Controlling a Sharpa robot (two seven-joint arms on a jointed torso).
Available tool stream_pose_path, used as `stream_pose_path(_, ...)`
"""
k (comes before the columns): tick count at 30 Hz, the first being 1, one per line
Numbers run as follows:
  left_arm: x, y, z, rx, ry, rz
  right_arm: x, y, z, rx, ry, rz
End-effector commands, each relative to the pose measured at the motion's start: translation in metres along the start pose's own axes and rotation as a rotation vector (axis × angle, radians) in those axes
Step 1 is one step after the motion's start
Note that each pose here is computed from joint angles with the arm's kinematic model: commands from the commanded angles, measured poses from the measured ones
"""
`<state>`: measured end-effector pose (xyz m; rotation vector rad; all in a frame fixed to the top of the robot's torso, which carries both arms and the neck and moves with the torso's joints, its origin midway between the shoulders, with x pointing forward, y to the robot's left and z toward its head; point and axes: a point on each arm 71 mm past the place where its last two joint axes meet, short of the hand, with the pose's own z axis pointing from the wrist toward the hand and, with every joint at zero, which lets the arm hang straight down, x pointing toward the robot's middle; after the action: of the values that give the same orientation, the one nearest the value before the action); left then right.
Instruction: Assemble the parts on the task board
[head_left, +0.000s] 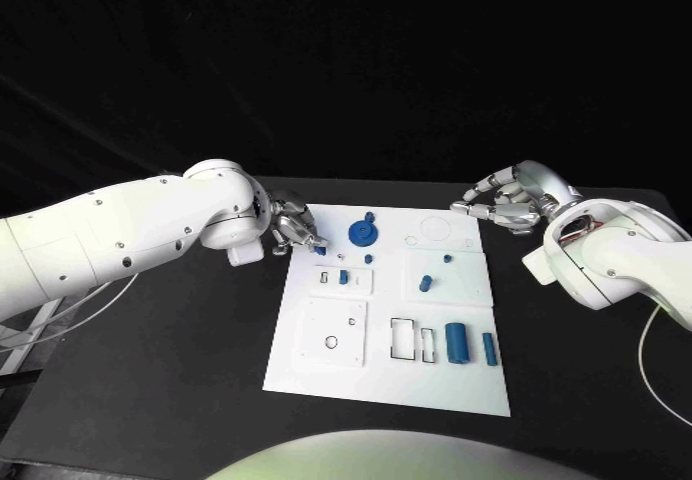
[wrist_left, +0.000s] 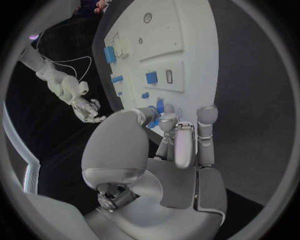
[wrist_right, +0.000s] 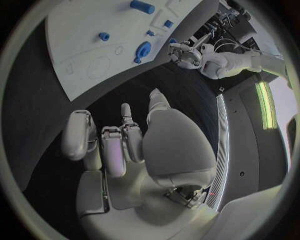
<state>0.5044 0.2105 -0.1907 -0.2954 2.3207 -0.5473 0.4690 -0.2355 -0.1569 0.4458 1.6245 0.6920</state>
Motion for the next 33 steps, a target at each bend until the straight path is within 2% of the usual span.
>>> stream_pose_path(1, 0.0030, -0.0029, -0.0029, 0.064, -0.067, 0.015, 0.002, 0.000, -0.001, -0.006, 0.002, -0.008)
stream_pose_path(10, 0.0240, -0.0017, -0.0043, 0.063, -0.050, 0.172, 0.004, -0.002, -0.002, -0.003, 0.007, -0.007)
stream_pose_path(17, 0.0289, -0.0021, -0.0034, 0.049, -0.046, 0.232, 0.006, -0.002, -0.002, -0.003, 0.010, -0.006)
stream_pose_path(33, 0.0353, -0.0098, 0.0001, 0.041, -0.016, 0.309, 0.006, -0.002, -0.002, -0.004, 0.009, -0.004)
